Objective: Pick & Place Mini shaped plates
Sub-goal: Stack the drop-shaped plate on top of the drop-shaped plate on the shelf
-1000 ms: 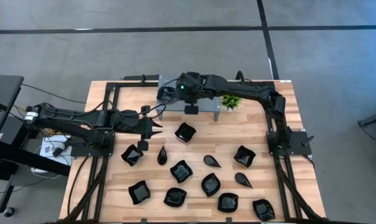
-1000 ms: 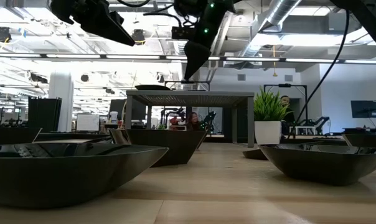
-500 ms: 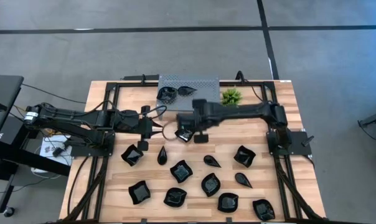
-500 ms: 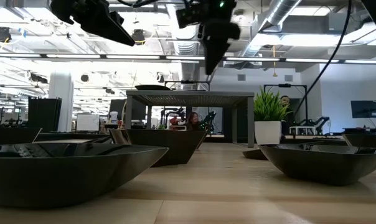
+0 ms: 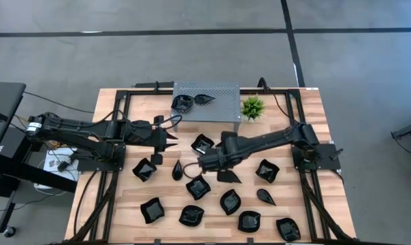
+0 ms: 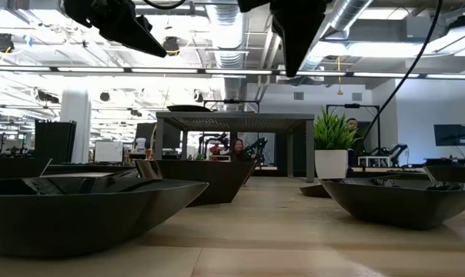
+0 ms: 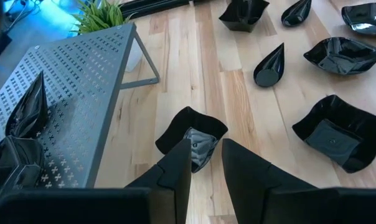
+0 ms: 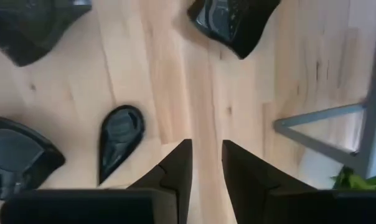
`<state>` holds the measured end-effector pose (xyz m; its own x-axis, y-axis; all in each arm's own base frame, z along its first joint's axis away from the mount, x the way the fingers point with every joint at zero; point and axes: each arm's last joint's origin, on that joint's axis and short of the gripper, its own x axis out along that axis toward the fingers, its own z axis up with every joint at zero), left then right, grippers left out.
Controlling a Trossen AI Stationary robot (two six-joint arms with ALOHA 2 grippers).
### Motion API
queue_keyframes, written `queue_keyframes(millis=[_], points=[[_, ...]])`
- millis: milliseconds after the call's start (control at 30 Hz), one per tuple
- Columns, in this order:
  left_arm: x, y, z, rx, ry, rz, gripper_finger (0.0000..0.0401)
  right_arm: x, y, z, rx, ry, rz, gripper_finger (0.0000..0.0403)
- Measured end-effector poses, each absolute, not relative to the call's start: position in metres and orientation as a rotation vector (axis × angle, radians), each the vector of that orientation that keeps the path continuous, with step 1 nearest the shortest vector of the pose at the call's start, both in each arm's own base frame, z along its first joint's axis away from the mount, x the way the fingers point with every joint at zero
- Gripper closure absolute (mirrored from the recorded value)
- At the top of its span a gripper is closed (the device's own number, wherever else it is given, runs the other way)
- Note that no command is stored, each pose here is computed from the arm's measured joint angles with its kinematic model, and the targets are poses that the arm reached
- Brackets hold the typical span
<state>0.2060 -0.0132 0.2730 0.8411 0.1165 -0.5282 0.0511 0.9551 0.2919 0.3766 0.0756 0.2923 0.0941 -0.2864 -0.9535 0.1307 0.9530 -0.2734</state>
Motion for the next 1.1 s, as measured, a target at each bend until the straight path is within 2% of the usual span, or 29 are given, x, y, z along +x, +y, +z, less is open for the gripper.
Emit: queue_keyframes(millis=[200,333,433,500,600,667,767,867,1100], points=[[0.206,-0.013,0.273,0.303,0.577,0.035,0.0309,0.348,0.077,0.306,0.010,1.451,-0.326,0.0321],[0.206,-0.013,0.273,0.302,0.577,0.035,0.0309,0.314,0.075,0.338,0.052,1.285,-0.396,0.0321],[0.206,-0.013,0.273,0.302,0.577,0.035,0.0309,0.293,0.078,0.339,0.092,1.137,-0.462,0.0321],[0.206,-0.013,0.273,0.302,0.577,0.035,0.0309,0.287,0.084,0.323,0.180,1.055,-0.470,0.0321],[0.205,-0.014,0.268,0.221,0.583,0.010,0.0309,0.291,0.101,0.287,0.310,1.003,-0.343,0.0321],[0.203,-0.017,0.256,0.129,0.615,-0.071,0.0309,0.297,0.111,0.265,0.324,1.022,-0.251,0.0321],[0.197,-0.024,0.233,-0.025,0.686,-0.149,0.0309,0.305,0.123,0.239,0.290,1.087,-0.225,0.0321],[0.192,-0.027,0.216,-0.095,0.734,-0.115,0.0309,0.313,0.126,0.217,0.268,1.155,-0.234,0.0321],[0.190,-0.023,0.207,-0.038,0.726,0.039,0.0309,0.327,0.120,0.183,0.282,1.262,-0.262,0.0321]])
